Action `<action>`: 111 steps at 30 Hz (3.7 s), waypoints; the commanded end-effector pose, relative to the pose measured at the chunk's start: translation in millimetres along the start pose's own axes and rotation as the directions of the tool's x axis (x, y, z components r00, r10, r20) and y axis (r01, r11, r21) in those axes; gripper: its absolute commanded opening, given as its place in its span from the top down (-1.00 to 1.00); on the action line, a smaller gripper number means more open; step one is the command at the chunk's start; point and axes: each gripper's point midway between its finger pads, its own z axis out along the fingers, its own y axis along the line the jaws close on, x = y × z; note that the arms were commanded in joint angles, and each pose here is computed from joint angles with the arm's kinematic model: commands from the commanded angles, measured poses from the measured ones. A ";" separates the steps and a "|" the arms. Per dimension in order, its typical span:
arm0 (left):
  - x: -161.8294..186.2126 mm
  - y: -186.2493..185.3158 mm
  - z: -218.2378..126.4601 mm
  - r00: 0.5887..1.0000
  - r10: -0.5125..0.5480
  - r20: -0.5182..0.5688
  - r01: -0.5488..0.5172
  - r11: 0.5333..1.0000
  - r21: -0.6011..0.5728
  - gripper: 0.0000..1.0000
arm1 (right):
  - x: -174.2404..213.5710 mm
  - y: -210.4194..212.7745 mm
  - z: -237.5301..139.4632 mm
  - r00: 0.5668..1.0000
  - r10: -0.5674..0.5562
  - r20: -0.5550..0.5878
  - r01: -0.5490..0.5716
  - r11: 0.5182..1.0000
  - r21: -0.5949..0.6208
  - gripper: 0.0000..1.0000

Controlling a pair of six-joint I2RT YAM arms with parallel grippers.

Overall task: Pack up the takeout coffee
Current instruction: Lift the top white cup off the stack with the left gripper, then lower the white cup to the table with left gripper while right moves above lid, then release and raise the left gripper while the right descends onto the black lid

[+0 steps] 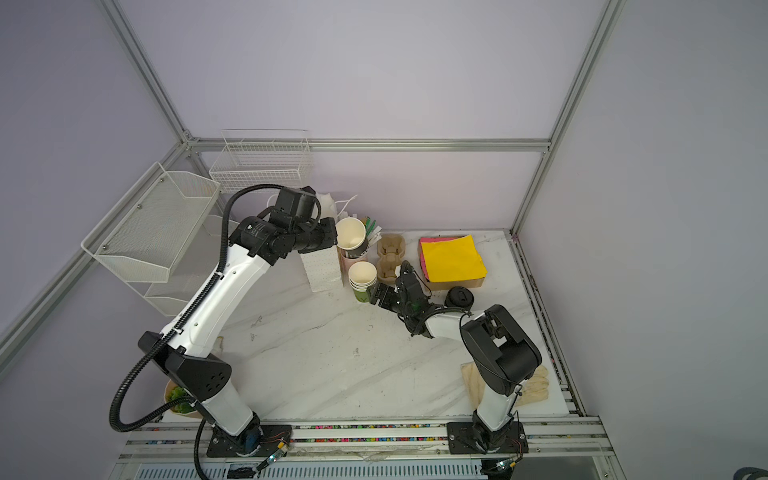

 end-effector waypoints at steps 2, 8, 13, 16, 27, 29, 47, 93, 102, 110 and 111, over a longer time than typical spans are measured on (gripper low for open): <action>-11.9 -18.8 -56.6 0.992 0.062 0.107 -0.068 0.996 0.054 1.00 | -7.1 4.5 8.7 1.000 0.001 0.023 -0.001 1.000 -0.027 -0.89; 12.1 -20.5 -74.7 0.990 0.103 0.096 -0.109 0.992 0.061 1.00 | -3.7 -0.1 16.6 1.000 0.010 0.018 -0.009 1.000 -0.023 -0.89; 40.1 -21.8 -79.1 0.989 0.137 0.059 -0.141 0.988 0.066 1.00 | -0.3 -4.7 22.8 1.000 0.012 0.011 -0.012 1.000 -0.011 -0.89; 57.6 -18.3 -85.8 0.988 0.149 0.038 -0.152 0.986 0.076 1.00 | -1.6 -7.9 18.4 1.000 0.009 0.022 -0.009 1.000 0.011 -0.89; 145.8 2.4 -68.5 0.965 0.221 -0.138 -0.213 0.974 0.075 1.00 | -32.0 1.3 -60.8 0.990 -0.062 0.127 0.043 0.989 0.145 -0.94; 164.3 1.7 -60.1 0.955 0.239 -0.177 -0.227 0.970 0.084 1.00 | -37.3 2.0 -78.4 0.988 -0.044 0.146 0.018 0.984 0.177 -0.95; 257.6 4.8 22.3 0.895 0.267 -0.356 -0.244 0.964 0.111 1.00 | -84.4 -118.0 -193.5 0.985 0.095 0.147 -0.172 0.684 0.709 -0.95; 165.2 11.0 -11.5 0.909 0.394 -0.136 -0.406 0.911 -0.072 -0.54 | -105.3 -200.8 -145.3 0.994 0.108 -0.009 -0.058 0.597 0.801 -0.68; 162.2 30.5 -23.8 0.908 0.403 -0.116 -0.415 0.903 -0.112 -0.58 | -105.5 -201.6 -141.3 0.994 0.108 -0.014 -0.054 0.604 0.795 -0.57; 170.5 42.0 -22.4 0.906 0.402 -0.133 -0.418 0.899 -0.131 -0.59 | -101.9 -205.1 -141.0 0.993 0.113 -0.022 -0.050 0.598 0.800 -0.57; 171.5 43.0 -22.2 0.905 0.403 -0.136 -0.419 0.898 -0.133 -0.60 | -102.0 -204.5 -140.9 0.994 0.111 -0.023 -0.048 0.601 0.798 -0.56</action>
